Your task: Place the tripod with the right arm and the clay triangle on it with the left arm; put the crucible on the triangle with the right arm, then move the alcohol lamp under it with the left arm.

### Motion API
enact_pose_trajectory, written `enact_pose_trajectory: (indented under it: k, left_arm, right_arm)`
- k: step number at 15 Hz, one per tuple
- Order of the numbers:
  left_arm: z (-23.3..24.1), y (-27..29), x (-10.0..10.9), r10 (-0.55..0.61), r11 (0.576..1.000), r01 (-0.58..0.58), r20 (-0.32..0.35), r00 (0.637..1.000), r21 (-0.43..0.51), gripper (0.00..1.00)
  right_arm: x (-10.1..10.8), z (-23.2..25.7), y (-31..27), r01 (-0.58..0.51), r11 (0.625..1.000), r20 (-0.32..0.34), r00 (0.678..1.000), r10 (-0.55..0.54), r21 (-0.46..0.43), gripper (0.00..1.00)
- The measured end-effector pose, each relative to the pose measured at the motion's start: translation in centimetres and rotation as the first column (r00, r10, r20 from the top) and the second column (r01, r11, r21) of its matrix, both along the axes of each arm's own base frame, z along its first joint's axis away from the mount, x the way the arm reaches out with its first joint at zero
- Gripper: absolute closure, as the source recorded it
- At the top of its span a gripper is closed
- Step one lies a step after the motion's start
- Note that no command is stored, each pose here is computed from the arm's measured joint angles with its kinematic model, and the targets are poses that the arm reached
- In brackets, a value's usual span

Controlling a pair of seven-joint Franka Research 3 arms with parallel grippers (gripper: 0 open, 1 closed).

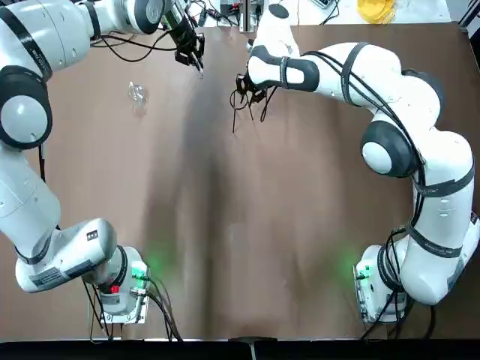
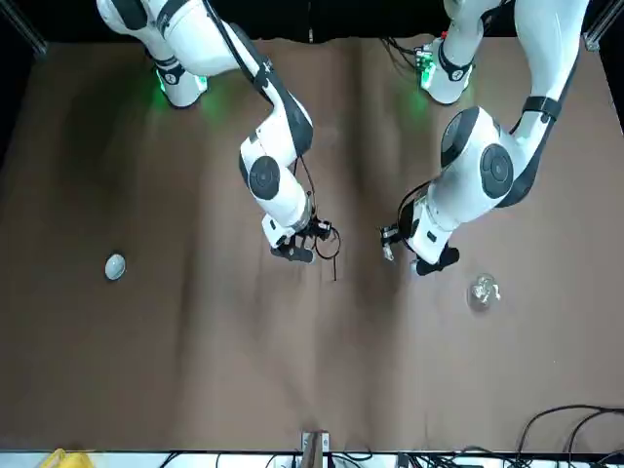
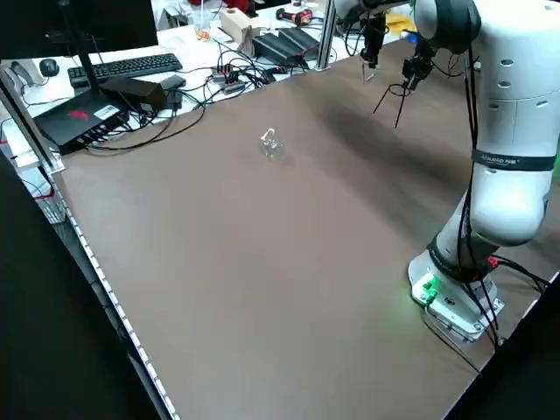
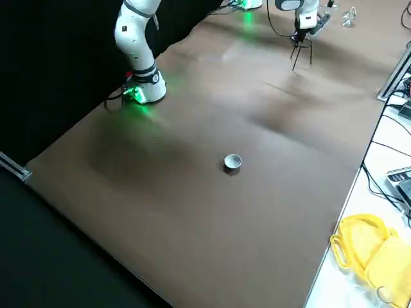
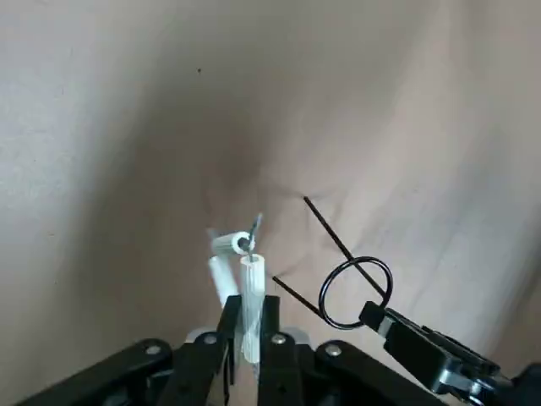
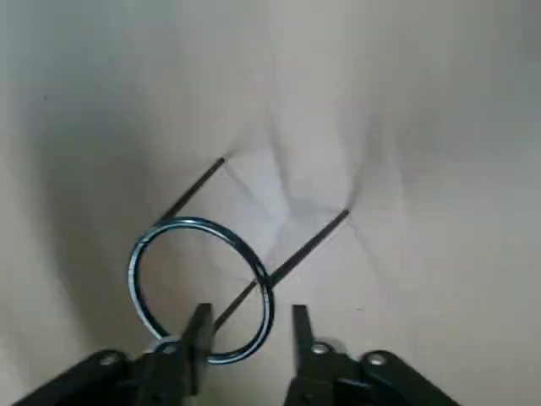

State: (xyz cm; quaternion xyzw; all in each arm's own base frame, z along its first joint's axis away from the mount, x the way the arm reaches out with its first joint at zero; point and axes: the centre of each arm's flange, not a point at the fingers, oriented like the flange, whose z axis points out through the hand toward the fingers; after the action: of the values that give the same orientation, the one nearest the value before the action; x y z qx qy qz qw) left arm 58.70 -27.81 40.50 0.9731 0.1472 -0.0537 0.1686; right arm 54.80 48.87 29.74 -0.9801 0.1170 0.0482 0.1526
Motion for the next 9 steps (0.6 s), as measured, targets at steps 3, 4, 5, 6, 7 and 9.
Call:
enact_pose_trajectory:
  k: [3,4,5,6,7,9]
  left_arm:
    - [-0.3,-0.5,-0.1,-0.008,1.0,0.008,-0.006,1.0,-0.005,0.88]
    - [-0.4,-1.1,-0.4,-0.017,1.0,0.017,-0.01,1.0,-0.008,0.88]
    - [-0.5,-1.9,-0.7,-0.027,1.0,0.026,-0.017,1.0,-0.015,0.88]
    - [-0.5,-2.8,-1.1,-0.035,0.999,0.035,-0.024,0.999,-0.027,0.88]
    - [-0.4,-3.7,-1.4,-0.041,0.998,0.039,-0.031,0.999,-0.045,0.88]
    - [0.1,-5.8,-1.9,-0.055,0.995,0.052,-0.038,0.998,-0.082,0.88]
  right_arm:
    - [1.0,1.8,0.2,0.039,0.999,0.02,0.999,-0.04,0.023,0.29]
    - [1.5,2.4,-0.1,0.048,0.998,0.029,0.998,-0.049,0.029,0.29]
    - [2.3,3.0,-0.9,0.06,0.998,0.039,0.997,-0.061,0.034,0.29]
    - [3.3,3.9,-2.1,0.064,0.997,0.046,0.997,-0.066,0.037,0.29]
    - [4.3,4.8,-3.8,0.057,0.998,0.04,0.997,-0.059,0.031,0.29]
    - [6.7,7.0,-9.0,0.021,1.0,0.009,1.0,-0.021,0.01,0.29]
